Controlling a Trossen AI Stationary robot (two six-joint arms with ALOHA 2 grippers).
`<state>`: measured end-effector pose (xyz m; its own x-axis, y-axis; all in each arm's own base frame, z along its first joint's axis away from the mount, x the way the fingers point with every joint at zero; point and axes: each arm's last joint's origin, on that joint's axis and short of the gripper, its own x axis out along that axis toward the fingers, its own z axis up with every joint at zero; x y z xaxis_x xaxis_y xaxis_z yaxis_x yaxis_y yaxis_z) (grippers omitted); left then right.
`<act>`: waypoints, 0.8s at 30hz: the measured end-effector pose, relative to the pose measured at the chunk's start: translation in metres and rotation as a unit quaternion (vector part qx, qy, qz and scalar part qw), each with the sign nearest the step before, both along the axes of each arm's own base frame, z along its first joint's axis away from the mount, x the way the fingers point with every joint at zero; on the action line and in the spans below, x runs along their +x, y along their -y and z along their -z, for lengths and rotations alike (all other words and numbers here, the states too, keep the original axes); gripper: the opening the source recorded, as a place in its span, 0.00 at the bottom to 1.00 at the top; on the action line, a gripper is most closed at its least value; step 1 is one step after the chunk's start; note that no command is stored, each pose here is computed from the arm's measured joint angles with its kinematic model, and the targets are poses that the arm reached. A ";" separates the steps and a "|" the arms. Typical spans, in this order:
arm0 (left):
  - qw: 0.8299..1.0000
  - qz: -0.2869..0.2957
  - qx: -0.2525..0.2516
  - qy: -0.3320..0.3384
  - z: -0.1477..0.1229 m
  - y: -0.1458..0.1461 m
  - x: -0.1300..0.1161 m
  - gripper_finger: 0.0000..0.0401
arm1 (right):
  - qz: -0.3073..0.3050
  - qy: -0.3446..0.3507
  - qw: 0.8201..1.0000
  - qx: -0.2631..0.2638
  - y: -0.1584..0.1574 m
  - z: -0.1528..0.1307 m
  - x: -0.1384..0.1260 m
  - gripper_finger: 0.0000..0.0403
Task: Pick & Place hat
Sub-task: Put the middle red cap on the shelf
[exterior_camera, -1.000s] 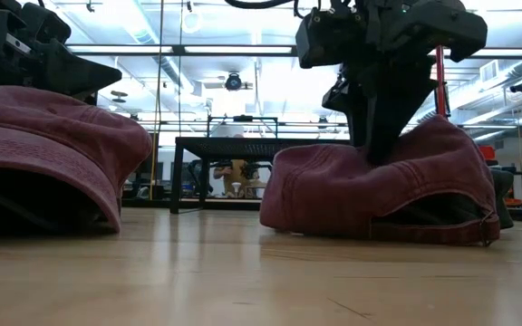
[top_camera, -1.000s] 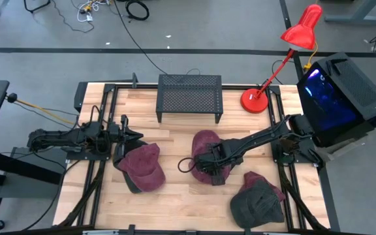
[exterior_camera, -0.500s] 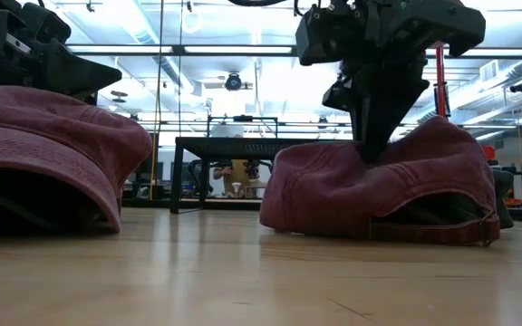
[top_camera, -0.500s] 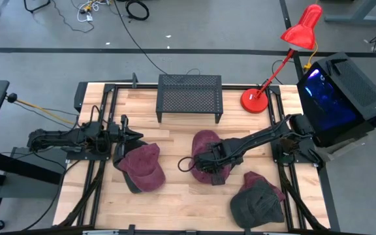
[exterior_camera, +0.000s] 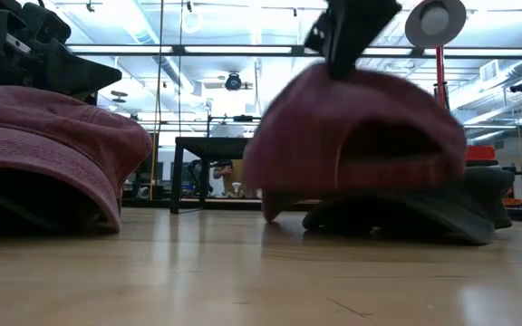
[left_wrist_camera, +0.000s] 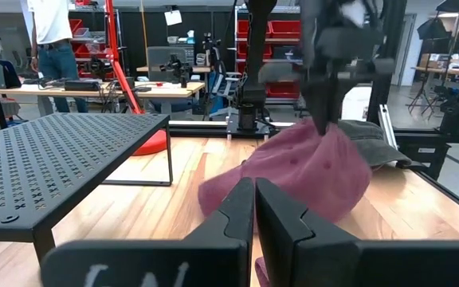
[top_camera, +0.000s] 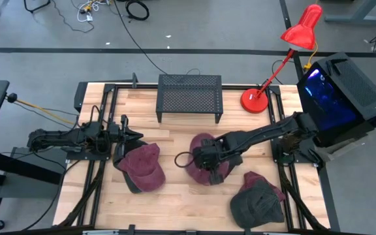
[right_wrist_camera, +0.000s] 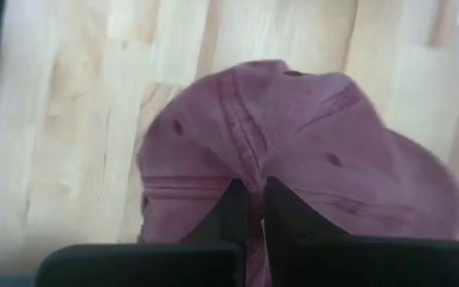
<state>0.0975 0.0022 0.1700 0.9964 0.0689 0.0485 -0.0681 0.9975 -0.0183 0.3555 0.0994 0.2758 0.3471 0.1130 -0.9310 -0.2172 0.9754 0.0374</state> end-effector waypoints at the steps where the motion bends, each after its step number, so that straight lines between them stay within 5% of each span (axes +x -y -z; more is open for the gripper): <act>1: 1.000 0.000 0.000 0.000 0.000 0.000 0.000 0.05 | -0.007 0.005 1.000 -0.002 0.000 -0.006 0.000 0.03; 12: 1.000 0.000 0.000 0.000 0.000 0.000 0.000 0.05 | -0.070 0.044 0.996 -0.033 0.007 -0.061 -0.001 0.03; 24: 1.000 0.000 0.000 0.000 0.000 0.000 0.000 0.05 | -0.110 0.089 0.979 -0.145 0.028 -0.092 0.001 0.03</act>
<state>0.0975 0.0022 0.1700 0.9965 0.0686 0.0485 -0.0678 0.9975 -0.0183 0.3564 0.0712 0.3678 0.5035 -0.0566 -0.8621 -0.4012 0.8684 -0.2914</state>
